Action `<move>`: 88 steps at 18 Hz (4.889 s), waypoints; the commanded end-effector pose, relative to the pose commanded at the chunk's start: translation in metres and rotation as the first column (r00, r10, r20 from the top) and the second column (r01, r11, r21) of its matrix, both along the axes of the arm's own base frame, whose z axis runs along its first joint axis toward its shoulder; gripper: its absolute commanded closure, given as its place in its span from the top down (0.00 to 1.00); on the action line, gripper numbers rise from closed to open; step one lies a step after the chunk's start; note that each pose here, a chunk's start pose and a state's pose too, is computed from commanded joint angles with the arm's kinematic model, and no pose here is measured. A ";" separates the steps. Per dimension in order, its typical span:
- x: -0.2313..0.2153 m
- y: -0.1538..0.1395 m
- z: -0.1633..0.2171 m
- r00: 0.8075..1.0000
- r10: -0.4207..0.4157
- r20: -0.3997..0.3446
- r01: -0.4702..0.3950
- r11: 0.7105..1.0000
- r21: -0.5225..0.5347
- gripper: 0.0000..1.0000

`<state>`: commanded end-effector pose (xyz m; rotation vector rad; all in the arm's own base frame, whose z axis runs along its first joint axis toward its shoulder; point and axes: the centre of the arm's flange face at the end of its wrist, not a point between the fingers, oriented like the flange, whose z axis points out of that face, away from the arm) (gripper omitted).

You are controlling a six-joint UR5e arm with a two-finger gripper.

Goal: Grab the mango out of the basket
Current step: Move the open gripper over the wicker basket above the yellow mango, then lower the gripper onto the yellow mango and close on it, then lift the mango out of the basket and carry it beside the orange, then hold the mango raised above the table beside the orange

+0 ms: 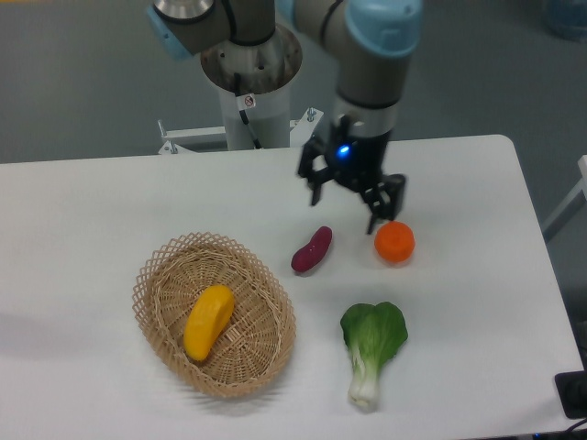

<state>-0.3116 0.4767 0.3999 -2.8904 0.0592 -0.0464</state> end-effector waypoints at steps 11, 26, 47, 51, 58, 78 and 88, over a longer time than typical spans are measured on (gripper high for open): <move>0.063 0.084 -0.089 0.988 0.155 0.001 -0.154 0.988 -0.024 1.00; 0.107 0.112 -0.168 0.987 0.122 -0.100 -0.131 0.987 -0.089 1.00; 0.109 0.117 -0.166 0.984 0.108 -0.139 -0.121 0.989 -0.090 0.44; 0.095 0.114 -0.131 0.978 0.133 -0.158 -0.140 0.990 -0.033 0.45; 0.018 0.078 -0.061 0.971 0.149 -0.187 -0.141 0.988 0.057 0.45; -0.135 -0.077 -0.003 0.969 -0.083 -0.232 0.092 0.995 0.029 0.45; -0.137 -0.077 0.004 0.966 -0.085 -0.246 0.096 0.995 0.034 0.45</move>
